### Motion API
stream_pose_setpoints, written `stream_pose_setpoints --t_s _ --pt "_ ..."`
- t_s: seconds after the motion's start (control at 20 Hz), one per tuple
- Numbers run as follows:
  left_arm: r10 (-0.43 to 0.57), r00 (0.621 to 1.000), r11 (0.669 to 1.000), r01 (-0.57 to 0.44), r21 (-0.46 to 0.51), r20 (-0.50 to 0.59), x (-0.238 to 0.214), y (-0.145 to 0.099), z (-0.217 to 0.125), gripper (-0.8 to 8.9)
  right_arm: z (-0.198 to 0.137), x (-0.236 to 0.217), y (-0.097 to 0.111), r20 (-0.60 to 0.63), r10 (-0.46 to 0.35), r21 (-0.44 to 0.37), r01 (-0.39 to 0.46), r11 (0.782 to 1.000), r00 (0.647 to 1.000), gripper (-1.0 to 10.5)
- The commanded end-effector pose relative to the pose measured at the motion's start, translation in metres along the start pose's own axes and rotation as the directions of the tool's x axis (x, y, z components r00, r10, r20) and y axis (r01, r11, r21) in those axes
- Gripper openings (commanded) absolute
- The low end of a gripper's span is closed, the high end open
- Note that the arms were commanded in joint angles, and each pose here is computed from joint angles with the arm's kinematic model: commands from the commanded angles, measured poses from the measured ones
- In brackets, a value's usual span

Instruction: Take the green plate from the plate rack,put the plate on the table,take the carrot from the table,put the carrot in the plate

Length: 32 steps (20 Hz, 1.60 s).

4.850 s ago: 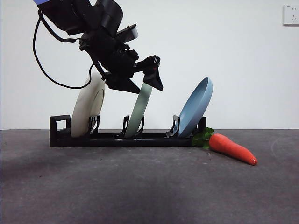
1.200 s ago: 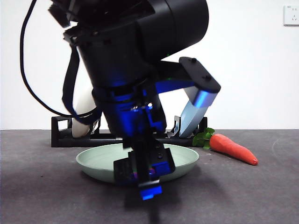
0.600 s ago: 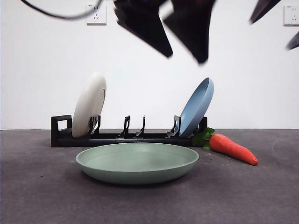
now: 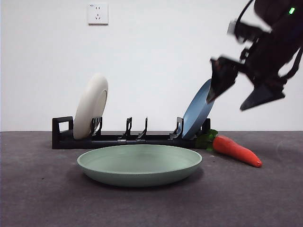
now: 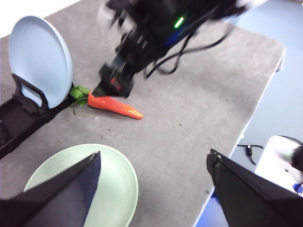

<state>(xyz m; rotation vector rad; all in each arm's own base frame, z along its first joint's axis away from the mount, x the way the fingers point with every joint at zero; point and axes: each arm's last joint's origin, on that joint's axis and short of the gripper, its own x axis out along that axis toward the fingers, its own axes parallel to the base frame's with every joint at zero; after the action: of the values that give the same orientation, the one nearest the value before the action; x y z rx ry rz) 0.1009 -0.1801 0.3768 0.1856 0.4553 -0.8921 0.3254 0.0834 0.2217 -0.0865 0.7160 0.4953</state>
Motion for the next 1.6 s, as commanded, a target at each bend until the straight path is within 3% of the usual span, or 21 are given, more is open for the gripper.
stream_pose_setpoints --t_s 0.05,0.4,0.55,0.75,1.0,1.15,1.35,1.6 --pt "-0.032 0.999 0.999 0.033 -0.028 0.013 -0.013 0.001 -0.001 3.77 -0.008 0.023 -0.004 -0.018 -0.02 0.005 0.021 1.0 1.0 5.9" --pt "-0.054 0.998 0.998 0.055 -0.034 0.043 -0.031 0.003 -0.002 3.77 -0.035 0.076 -0.015 -0.068 -0.067 0.011 0.068 0.998 0.995 5.8" --pt "-0.051 0.998 0.998 0.052 -0.034 0.035 -0.031 0.003 -0.003 3.77 -0.042 0.084 -0.018 -0.095 -0.088 0.014 0.09 0.996 0.992 4.1" --pt "-0.049 0.998 0.998 0.05 -0.034 0.035 -0.031 0.004 -0.003 3.77 -0.041 0.084 -0.018 -0.078 -0.088 0.029 0.09 0.996 0.993 0.2" --pt "-0.047 0.998 0.998 0.048 -0.033 0.031 -0.031 0.004 -0.003 3.77 -0.039 0.077 -0.015 -0.11 -0.077 0.069 0.085 0.994 0.991 -0.2" --pt "-0.047 0.998 0.998 0.048 -0.033 0.031 -0.031 0.004 -0.003 3.77 -0.025 0.053 0.008 -0.119 -0.04 0.036 0.045 0.998 0.992 -0.2" --pt "-0.047 0.998 0.998 0.048 -0.033 0.032 -0.031 0.004 -0.003 3.77 0.0 0.016 0.075 -0.021 0.082 -0.068 -0.084 0.994 0.996 -0.2" --pt "-0.049 0.998 0.998 0.05 -0.033 0.031 -0.031 0.004 -0.003 3.77 -0.015 0.043 0.14 -0.042 0.205 -0.164 -0.209 0.964 0.978 -0.2"
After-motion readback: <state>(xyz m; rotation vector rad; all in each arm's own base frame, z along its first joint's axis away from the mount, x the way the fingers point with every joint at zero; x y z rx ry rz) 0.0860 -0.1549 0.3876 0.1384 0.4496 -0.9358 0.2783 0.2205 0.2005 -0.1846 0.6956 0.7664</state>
